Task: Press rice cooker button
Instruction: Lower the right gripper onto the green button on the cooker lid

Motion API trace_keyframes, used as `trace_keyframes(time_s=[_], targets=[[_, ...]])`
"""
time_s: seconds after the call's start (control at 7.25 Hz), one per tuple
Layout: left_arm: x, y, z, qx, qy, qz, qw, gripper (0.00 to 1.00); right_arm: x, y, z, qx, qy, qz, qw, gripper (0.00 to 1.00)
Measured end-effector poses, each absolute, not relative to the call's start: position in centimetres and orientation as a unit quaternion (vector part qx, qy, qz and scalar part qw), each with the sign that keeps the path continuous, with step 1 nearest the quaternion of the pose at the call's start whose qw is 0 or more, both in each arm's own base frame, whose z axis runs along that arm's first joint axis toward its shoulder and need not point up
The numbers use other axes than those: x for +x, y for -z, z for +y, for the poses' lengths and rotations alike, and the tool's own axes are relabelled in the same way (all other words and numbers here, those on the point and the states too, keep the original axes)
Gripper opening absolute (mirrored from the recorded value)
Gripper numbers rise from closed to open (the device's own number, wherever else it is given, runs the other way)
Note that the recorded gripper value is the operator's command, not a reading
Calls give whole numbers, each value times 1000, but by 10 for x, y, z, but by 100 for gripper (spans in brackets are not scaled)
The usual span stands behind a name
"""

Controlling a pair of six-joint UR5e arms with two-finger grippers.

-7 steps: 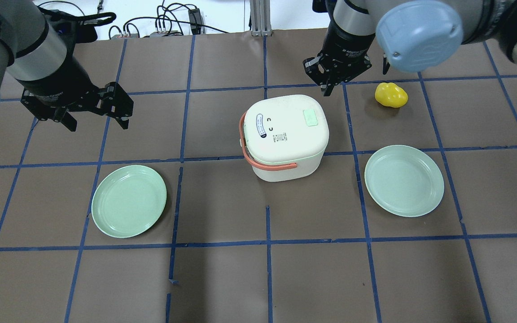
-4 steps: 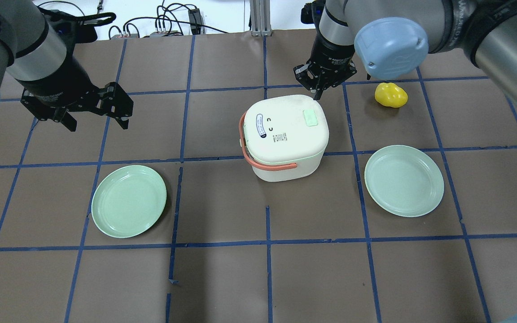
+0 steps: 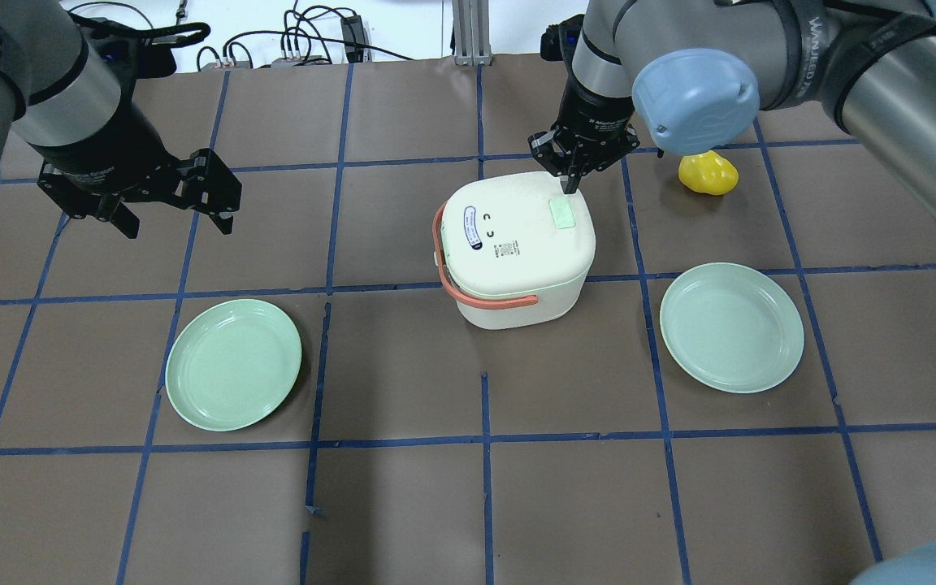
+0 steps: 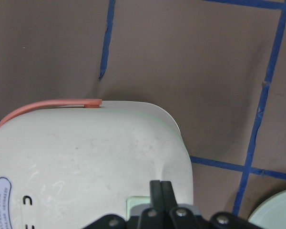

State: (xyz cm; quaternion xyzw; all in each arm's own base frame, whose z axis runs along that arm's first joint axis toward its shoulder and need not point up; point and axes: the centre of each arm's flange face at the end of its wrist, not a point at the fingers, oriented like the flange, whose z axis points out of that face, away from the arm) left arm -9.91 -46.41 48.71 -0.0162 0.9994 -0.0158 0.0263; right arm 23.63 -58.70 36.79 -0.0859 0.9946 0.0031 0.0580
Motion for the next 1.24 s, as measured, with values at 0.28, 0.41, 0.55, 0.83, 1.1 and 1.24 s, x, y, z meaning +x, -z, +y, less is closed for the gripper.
trace_keyframes(time_s=[0.28,0.41,0.55,0.83,1.1,1.24], targets=[[-99,-487,-464,-16,16,999,26,100,236,-365,-584,-85,-7,995,59,8],[-99,-487,-464,-16,16,999,26,100,236,-366,-583,-84,-6,995,59,8],[-99,-487,-464,-16,16,999,26,100,235,-368,-581,-84,-5,995,60,8],[-99,-487,-464,-16,16,999,26,100,236,-372,-579,-82,-3,995,60,8],[-99,-487,-464,-16,16,999,26,100,236,-372,-578,-82,-4,995,60,8],[-99,-487,-464,-16,16,999,26,100,236,-372,-578,-82,-4,995,59,8]])
